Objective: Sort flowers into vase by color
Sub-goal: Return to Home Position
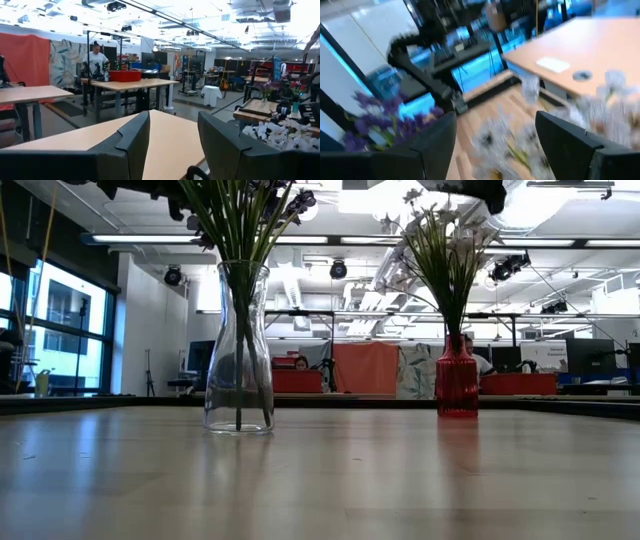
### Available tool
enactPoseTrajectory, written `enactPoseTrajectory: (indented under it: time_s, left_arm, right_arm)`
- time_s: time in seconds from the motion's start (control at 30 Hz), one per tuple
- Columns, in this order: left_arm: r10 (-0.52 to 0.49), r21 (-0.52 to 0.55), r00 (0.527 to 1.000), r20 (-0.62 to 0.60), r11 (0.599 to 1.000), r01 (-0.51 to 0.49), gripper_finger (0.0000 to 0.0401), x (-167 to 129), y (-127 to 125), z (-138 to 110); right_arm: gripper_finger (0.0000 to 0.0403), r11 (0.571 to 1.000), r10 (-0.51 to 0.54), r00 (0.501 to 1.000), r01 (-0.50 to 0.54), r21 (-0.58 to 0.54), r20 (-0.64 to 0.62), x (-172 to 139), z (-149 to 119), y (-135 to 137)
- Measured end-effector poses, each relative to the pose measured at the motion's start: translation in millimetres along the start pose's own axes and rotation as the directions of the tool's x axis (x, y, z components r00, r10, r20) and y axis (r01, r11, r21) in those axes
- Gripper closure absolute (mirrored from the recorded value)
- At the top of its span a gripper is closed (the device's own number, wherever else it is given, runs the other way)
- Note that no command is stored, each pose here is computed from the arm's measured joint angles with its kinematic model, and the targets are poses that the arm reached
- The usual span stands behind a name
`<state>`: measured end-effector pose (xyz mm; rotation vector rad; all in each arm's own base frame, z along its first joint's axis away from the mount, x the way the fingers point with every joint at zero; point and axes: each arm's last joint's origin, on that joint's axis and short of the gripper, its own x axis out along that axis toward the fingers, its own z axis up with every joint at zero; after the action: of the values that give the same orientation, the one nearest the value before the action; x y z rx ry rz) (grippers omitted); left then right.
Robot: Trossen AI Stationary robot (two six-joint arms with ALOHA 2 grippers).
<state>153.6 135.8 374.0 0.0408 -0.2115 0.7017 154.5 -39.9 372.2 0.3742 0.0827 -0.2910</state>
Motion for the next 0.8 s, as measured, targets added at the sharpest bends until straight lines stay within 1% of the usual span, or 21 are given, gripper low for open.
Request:
enactPoseTrajectory:
  time_s: [0.13,0.2,0.27,0.33,0.43,0.5,0.53,0.6,0.67,0.7,0.73,0.8]
  left_arm:
    - [-0.006,-0.037,1.000,0.002,0.999,0.006,0.0245,0.0,-0.2,0.2]
    - [-0.036,-0.065,0.999,0.018,0.997,0.037,0.0245,0.1,-1.2,1.8]
    - [-0.100,-0.090,0.994,0.048,0.990,0.104,0.0245,-0.2,-3.1,4.8]
    - [-0.190,-0.113,0.979,0.071,0.974,0.197,0.0245,-0.7,-5.9,7.4]
    - [-0.334,-0.174,0.938,0.090,0.923,0.345,0.0249,-2.1,-12.6,9.8]
    - [-0.414,-0.205,0.904,0.107,0.881,0.427,0.0267,-4.6,-20.6,12.3]
    - [-0.450,-0.205,0.886,0.112,0.862,0.464,0.0282,-6.7,-25.4,13.6]
    - [-0.514,-0.212,0.850,0.115,0.823,0.527,0.0322,-11.8,-35.6,15.6]
    - [-0.560,-0.220,0.825,0.081,0.797,0.563,0.0369,-17.9,-45.5,13.0]
    - [-0.579,-0.220,0.813,0.060,0.787,0.576,0.0385,-21.9,-50.4,8.8]
    - [-0.591,-0.227,0.806,0.046,0.779,0.584,0.0391,-26.0,-54.8,3.2]
    - [-0.586,-0.248,0.809,0.043,0.778,0.577,0.0390,-35.5,-62.2,-9.0]
  right_arm:
    - [0.0137,0.999,0.047,0.991,-0.047,0.000,0.127,-4.2,12.3,4.5]
    - [0.0137,0.997,0.074,0.978,-0.074,-0.004,0.197,-4.4,19.1,7.1]
    - [0.0137,0.994,0.105,0.959,-0.107,-0.008,0.263,-2.3,25.6,9.8]
    - [0.0138,0.984,0.175,0.938,-0.175,-0.027,0.301,2.0,30.2,13.3]
    - [0.0153,0.951,0.309,0.888,-0.286,-0.117,0.340,9.2,36.2,19.5]
    - [0.0186,0.928,0.372,0.853,-0.330,-0.174,0.367,12.5,39.2,23.6]
    - [0.0210,0.922,0.385,0.843,-0.331,-0.202,0.376,14.1,39.8,24.8]
    - [0.0273,0.915,0.394,0.839,-0.321,-0.243,0.374,16.3,39.3,25.8]
    - [0.0345,0.908,0.406,0.837,-0.326,-0.262,0.367,16.4,38.9,26.2]
    - [0.0374,0.906,0.411,0.834,-0.327,-0.269,0.369,15.2,39.5,26.3]
    - [0.0387,0.904,0.414,0.830,-0.329,-0.272,0.373,13.3,40.2,26.4]
    - [0.0382,0.906,0.418,0.817,-0.340,-0.253,0.398,9.3,42.8,27.1]
